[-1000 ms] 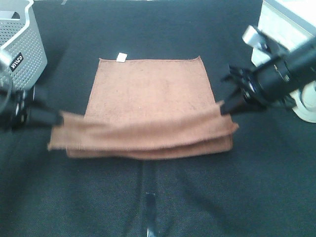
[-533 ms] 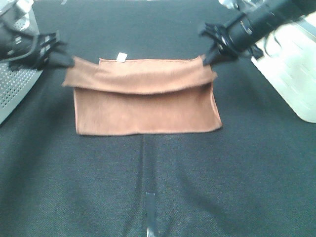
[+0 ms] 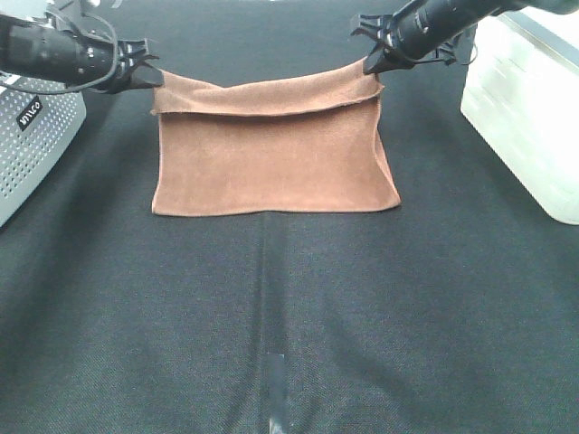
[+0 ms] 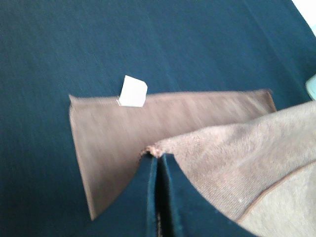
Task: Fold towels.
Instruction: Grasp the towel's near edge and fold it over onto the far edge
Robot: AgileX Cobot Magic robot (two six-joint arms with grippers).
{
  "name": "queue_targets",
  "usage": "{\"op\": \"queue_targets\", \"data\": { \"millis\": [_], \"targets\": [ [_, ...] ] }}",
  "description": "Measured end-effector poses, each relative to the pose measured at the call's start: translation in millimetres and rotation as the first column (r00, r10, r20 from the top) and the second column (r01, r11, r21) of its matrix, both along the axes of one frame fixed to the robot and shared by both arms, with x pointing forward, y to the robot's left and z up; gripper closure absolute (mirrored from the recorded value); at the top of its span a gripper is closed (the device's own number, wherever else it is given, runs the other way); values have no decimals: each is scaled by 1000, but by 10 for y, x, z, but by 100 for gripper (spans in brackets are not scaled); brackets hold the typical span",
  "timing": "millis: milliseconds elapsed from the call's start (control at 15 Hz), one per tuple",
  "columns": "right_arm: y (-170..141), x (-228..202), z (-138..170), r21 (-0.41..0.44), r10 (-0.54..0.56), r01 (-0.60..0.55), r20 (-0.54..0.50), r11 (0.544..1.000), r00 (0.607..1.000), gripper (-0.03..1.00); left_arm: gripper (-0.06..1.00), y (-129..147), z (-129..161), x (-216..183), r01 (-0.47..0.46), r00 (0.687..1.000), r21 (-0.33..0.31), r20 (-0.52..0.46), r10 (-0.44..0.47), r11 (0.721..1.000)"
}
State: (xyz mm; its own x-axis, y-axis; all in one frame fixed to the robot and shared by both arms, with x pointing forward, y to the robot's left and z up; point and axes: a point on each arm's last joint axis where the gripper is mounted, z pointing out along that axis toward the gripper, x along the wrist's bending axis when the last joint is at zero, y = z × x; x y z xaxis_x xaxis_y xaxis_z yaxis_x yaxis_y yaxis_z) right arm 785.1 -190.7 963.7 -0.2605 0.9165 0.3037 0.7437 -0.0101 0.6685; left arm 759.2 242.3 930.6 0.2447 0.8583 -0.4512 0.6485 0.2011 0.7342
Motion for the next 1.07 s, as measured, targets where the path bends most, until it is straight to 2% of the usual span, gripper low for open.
{"op": "queue_targets", "data": {
  "millis": [200,533,600,667,800,867,933,1000,1067],
  "targets": [
    [0,109,-203,-5,-17,17,24,1000,1000,97,94,3,-93,204,-15,999,8,41,15,1000],
    [-39,246,-642,-35,-65,69,92,997,994,96,92,-174,-499,473,-71,994,56,83,67,996],
    [-44,256,-685,-40,-69,73,99,997,993,89,87,-204,-526,477,-87,993,72,89,81,994],
    [-46,262,-703,-41,-72,76,104,996,992,76,79,-220,-521,486,-95,991,81,99,87,992],
    [-47,270,-700,-37,-76,81,115,996,990,39,50,-211,-514,494,-101,990,93,109,91,990],
    [-45,260,-681,-46,-65,71,109,996,992,23,32,-212,-514,491,-94,991,90,106,85,991],
    [-41,236,-670,-63,-42,47,86,997,995,18,26,-233,-513,479,-66,993,89,100,57,994],
    [-43,207,-615,-94,-11,17,67,995,998,17,24,-247,-478,462,-24,995,101,100,14,995],
    [-43,207,-615,-94,-11,17,67,995,998,17,24,-247,-478,462,-24,995,101,100,14,995]
  ]
}}
